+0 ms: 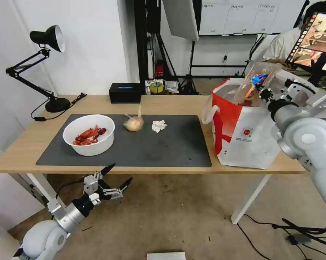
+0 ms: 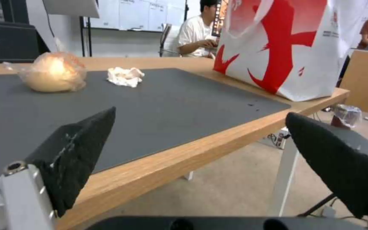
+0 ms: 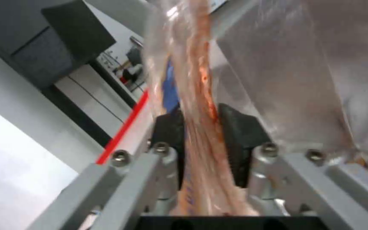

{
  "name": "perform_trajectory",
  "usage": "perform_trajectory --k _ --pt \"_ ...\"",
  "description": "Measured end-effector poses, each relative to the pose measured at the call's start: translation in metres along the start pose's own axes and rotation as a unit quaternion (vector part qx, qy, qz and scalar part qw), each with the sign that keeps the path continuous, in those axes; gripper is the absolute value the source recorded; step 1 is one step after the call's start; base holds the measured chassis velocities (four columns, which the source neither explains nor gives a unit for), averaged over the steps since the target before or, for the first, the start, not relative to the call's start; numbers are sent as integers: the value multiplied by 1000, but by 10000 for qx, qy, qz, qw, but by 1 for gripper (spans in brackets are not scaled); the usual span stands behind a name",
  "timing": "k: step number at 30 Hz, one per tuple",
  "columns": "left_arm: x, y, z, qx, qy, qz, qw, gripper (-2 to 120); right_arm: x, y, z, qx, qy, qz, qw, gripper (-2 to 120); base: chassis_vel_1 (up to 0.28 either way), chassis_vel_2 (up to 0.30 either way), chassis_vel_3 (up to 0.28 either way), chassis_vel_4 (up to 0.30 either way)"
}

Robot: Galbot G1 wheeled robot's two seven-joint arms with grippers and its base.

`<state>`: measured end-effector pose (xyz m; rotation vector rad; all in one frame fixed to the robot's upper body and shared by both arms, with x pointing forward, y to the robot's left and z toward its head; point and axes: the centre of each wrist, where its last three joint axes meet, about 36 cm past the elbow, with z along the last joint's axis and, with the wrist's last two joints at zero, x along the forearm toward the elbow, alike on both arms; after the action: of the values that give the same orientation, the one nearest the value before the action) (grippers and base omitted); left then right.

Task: Pick up the trash from the table and place it into the takeout bag.

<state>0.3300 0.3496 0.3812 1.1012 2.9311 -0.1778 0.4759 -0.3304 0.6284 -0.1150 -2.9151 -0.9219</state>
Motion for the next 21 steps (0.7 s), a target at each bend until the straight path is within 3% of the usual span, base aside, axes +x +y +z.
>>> perform_trajectory --k 6,13,14,18,21 --pt "0 3 -3 -49 28 14 10000 100 0 0 -1 -89 43 3 10000 43 0 0 0 0" --pt "-6 4 -4 -64 24 -32 10000 100 -6 4 -9 -138 0 -142 9998 74 0 0 0 0" --pt "-6 4 -4 -64 24 -32 10000 100 -6 4 -9 -138 0 -142 9998 74 0 0 0 0" --pt "-5 6 -4 -64 21 -65 10000 100 -3 8 -12 -78 -81 -545 9985 88 0 0 0 0" --pt "-2 10 -7 -102 1 -148 9998 100 7 18 -8 366 -228 -1245 9913 99 0 0 0 0"
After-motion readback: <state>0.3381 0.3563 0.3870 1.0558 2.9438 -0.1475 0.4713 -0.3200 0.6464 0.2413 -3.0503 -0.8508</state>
